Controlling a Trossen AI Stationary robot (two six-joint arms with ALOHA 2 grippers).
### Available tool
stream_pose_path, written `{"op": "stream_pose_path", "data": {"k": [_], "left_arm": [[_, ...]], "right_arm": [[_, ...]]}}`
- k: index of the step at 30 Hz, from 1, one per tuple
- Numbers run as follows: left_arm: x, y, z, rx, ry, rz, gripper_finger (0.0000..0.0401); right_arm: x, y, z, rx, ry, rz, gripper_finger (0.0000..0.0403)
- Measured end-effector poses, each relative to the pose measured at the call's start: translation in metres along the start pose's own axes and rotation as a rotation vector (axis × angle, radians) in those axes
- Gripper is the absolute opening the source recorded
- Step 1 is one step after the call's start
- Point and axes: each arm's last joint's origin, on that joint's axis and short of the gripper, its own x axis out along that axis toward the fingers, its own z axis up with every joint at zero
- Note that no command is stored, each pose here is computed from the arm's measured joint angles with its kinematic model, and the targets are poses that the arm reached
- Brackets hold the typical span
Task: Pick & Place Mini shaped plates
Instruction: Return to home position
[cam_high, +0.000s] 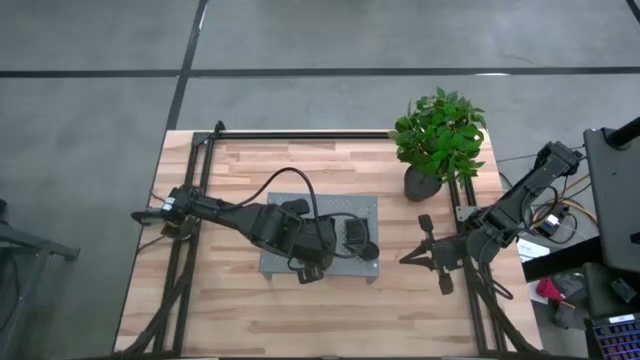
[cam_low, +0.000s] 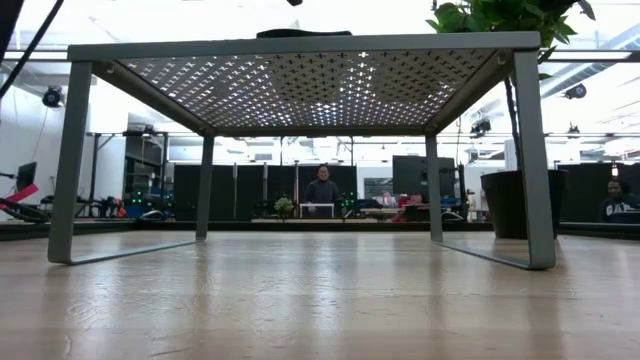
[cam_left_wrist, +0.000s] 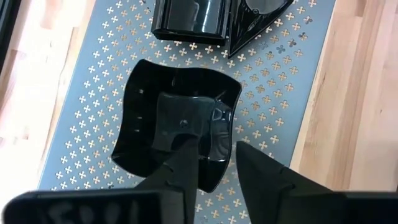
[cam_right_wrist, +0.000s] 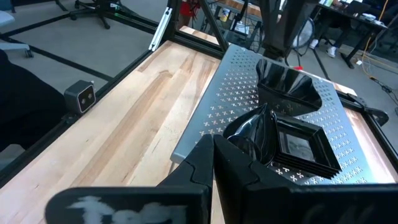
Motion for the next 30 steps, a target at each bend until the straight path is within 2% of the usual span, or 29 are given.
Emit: {"op": "stream_pose_path", "data": {"k": [7, 12, 30], "left_arm": [[0.0, 0.0, 0.0, 0.003, 0.0, -0.001, 0.014], [-0.004, 0.0, -0.001, 0.003, -0.002, -0.013, 0.0153], [-0.023, -0.006, -0.012, -0.003, -0.015, -0.04, 0.0127]], "right_arm": [[0.0, 0.0, 0.0, 0.0, 0.0, 0.0, 0.0008], [0.0, 0.0, 0.0, 0.0, 0.0, 0.0, 0.0008], [0.0, 0.0, 0.0, 0.0, 0.0, 0.0, 0.0008]]}}
